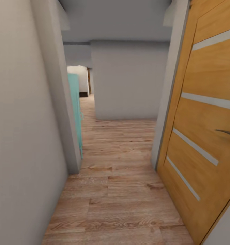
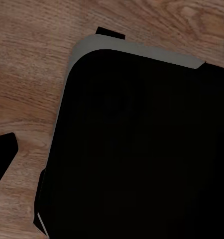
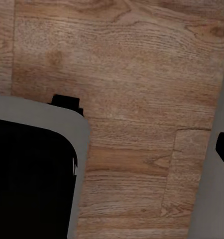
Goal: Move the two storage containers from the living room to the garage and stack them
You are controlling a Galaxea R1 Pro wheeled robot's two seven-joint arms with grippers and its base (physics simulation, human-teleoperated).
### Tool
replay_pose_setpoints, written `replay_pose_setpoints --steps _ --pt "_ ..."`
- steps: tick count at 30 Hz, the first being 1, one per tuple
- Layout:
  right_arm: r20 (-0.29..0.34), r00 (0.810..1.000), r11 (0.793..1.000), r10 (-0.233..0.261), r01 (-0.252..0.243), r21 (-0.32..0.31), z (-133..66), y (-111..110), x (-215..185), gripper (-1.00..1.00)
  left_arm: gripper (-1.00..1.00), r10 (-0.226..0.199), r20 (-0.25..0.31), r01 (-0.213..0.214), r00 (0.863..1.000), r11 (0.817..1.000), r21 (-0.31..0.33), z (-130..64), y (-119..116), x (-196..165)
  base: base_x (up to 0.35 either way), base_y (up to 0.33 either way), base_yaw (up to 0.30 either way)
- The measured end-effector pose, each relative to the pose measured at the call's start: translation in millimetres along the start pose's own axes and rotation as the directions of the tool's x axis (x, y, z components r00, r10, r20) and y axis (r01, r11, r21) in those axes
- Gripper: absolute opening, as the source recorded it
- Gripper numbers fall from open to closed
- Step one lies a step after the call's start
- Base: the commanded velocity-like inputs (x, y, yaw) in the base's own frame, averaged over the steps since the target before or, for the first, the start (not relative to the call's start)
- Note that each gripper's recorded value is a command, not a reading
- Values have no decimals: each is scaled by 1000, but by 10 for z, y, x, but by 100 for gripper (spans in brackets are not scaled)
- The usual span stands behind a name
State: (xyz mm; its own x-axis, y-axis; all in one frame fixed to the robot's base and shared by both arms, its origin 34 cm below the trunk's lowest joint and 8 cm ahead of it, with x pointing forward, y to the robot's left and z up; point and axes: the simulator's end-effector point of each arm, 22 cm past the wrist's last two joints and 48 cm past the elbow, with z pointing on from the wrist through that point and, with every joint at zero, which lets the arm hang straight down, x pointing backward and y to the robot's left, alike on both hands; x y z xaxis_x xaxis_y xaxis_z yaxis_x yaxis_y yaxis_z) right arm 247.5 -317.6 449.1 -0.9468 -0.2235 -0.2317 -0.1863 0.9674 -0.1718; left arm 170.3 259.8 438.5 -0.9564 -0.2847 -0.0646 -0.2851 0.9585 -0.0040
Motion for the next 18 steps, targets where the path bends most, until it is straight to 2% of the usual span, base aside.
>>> replay_pose_setpoints --steps 18 --pt "1 1000 1000 0 0 -4 -1 32 -8 100 100 -1 -15 1 1000 1000 -5 -1 29 62 320 0 0"
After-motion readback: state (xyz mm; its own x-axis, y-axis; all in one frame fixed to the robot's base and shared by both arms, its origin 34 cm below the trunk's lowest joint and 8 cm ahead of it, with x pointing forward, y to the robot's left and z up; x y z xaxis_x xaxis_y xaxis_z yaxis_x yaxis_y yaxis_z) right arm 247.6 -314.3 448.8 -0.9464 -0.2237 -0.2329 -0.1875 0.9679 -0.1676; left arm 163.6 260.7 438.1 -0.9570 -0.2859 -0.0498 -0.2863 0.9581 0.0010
